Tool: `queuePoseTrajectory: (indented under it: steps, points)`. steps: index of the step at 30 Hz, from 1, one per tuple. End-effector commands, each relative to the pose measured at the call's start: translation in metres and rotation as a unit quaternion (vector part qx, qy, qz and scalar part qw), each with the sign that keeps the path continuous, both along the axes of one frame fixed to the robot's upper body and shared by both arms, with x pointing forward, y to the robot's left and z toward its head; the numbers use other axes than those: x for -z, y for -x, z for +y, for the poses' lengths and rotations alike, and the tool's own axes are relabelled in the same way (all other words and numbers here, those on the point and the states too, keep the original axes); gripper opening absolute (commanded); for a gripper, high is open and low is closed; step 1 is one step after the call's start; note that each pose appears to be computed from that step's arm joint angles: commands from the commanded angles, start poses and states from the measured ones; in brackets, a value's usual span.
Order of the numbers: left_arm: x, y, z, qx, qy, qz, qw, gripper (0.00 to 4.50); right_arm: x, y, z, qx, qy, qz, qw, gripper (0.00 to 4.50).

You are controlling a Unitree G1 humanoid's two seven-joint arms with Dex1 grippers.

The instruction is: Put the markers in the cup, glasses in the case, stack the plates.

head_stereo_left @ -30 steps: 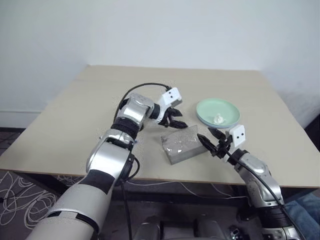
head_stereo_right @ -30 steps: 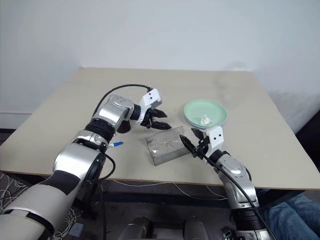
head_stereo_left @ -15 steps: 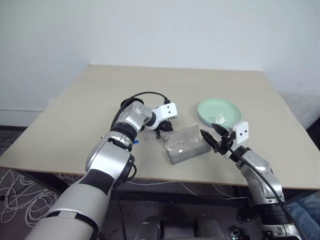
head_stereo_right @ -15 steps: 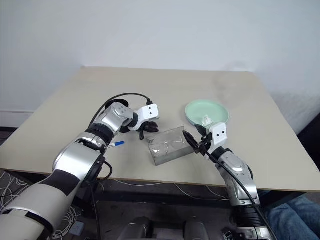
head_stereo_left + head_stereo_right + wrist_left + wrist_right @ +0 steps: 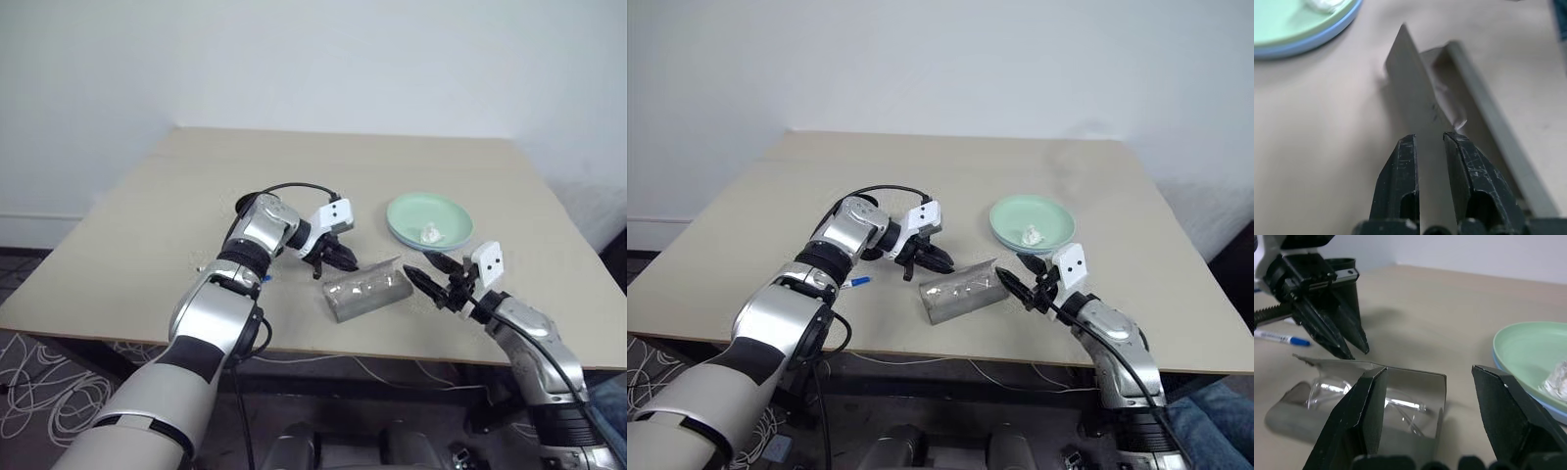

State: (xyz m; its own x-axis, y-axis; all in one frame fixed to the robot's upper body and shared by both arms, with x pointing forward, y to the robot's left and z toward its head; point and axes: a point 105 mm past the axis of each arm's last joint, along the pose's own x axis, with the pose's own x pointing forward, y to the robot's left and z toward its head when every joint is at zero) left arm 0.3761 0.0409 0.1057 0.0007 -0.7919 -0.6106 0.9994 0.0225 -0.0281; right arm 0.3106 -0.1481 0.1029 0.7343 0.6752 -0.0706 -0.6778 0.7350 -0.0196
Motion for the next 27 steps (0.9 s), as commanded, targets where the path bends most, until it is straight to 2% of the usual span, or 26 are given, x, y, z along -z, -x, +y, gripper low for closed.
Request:
queuePoseTrajectory:
  steps: [1,4,11,15,17,23,27]
  points:
    - [-0.010,0.008,-0.009,0.029,0.021,-0.001,0.999,0.86,-0.016,0.006,0.002,-0.038,0.009,-0.018,0.999,2.99]
    - [-0.009,0.011,-0.010,0.032,0.021,0.002,0.999,0.86,-0.015,0.007,0.002,-0.045,0.015,-0.014,0.999,2.99]
    - [0.020,0.029,-0.005,0.047,-0.027,0.003,0.999,0.86,-0.015,0.003,0.002,-0.056,0.039,-0.013,0.998,2.99]
    - [0.031,0.028,0.002,0.043,-0.062,-0.019,0.997,0.86,-0.015,0.001,0.005,-0.057,0.040,-0.014,0.997,2.99]
    - [0.031,0.023,0.002,0.023,-0.057,-0.026,0.998,0.86,-0.015,0.000,0.007,-0.058,0.040,-0.016,0.997,2.99]
    - [0.001,0.009,-0.005,-0.028,0.034,-0.035,0.998,0.86,-0.014,0.000,0.012,-0.068,0.041,-0.014,0.997,2.99]
    - [-0.025,-0.004,0.001,-0.066,0.104,-0.072,0.990,0.86,-0.012,-0.001,0.017,-0.082,0.048,-0.013,0.995,2.99]
